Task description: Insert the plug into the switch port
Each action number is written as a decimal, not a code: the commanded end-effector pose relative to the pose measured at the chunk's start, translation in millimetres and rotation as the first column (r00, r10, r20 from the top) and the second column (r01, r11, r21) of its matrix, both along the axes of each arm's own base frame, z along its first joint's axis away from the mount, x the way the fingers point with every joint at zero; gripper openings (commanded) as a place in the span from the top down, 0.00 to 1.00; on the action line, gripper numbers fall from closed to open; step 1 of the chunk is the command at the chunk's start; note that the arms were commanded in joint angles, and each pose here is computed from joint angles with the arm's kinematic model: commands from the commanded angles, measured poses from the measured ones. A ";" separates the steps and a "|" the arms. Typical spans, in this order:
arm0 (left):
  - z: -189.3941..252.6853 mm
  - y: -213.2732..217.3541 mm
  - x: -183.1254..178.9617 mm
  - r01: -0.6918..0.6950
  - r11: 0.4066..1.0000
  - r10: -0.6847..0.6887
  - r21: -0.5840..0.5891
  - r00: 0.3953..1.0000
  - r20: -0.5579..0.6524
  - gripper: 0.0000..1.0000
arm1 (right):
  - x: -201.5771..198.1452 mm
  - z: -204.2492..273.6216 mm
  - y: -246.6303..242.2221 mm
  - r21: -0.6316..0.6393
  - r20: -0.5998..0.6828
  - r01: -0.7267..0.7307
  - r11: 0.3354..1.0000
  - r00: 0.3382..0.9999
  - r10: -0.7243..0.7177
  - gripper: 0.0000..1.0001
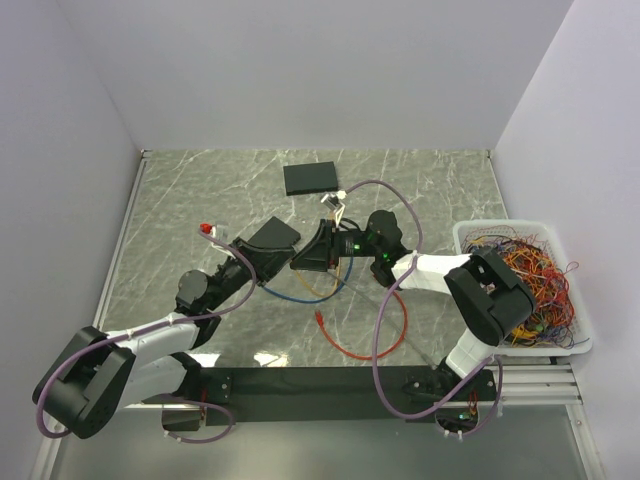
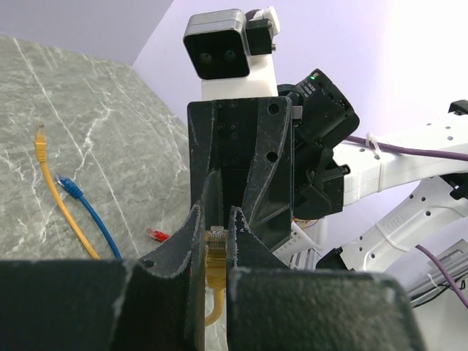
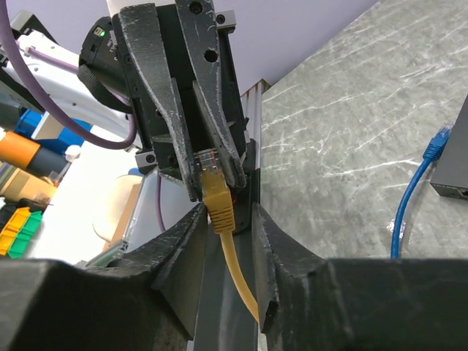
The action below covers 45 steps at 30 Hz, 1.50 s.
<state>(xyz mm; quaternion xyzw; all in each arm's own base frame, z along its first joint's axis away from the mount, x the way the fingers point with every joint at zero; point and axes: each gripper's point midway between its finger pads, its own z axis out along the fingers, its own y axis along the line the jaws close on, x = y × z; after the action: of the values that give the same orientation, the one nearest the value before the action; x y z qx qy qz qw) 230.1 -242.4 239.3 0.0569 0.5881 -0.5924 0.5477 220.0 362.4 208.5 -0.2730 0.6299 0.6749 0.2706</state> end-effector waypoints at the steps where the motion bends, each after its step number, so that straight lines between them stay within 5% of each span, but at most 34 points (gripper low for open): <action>1: 44.5 2.5 -14.5 0.030 0.996 -0.017 -0.088 0.989 0.150 0.99 | 0.2 8.0 4.1 0.006 0.037 -0.004 1.000 0.999 0.004 0.65; 10: 42.9 2.6 -11.9 0.015 0.995 -0.002 -0.097 0.991 0.135 0.99 | -2.5 11.1 4.0 0.012 0.048 -0.013 1.000 0.999 0.012 0.78; 16: 39.5 4.9 -5.5 -0.020 0.993 0.031 -0.119 0.995 0.097 0.98 | -5.0 13.6 3.0 0.016 0.058 -0.016 1.000 0.998 0.015 0.98; 22: 33.6 6.6 -0.1 -0.049 0.993 0.056 -0.108 0.996 0.068 0.82 | -5.0 14.1 2.6 0.018 0.055 -0.012 1.000 0.998 0.011 1.00; 29: 26.9 15.9 6.3 -0.123 0.989 0.126 -0.082 0.991 0.034 0.27 | -3.2 13.1 3.3 0.012 0.050 -0.005 1.000 0.999 0.004 1.00; 32: 24.4 22.9 8.4 -0.167 0.984 0.169 -0.065 0.985 0.026 0.15 | -2.6 11.8 3.6 0.008 0.049 -0.003 1.000 0.999 0.003 1.00; 42: 12.7 45.0 16.5 -0.303 0.953 0.303 0.017 0.953 0.001 0.07 | 3.7 6.8 6.1 -0.016 0.042 0.021 1.000 0.999 -0.020 1.00; 45: 1.1 62.0 33.7 -0.421 0.901 0.428 0.103 0.902 -0.054 0.07 | 6.8 3.9 5.7 -0.031 0.043 0.037 0.999 0.998 -0.036 1.00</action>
<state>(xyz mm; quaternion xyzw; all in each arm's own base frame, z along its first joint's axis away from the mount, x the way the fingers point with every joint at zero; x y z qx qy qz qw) 244.1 -197.8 258.7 -0.0335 0.5888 -0.5079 0.6278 220.6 363.7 190.4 -0.2632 0.6595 0.6562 0.2555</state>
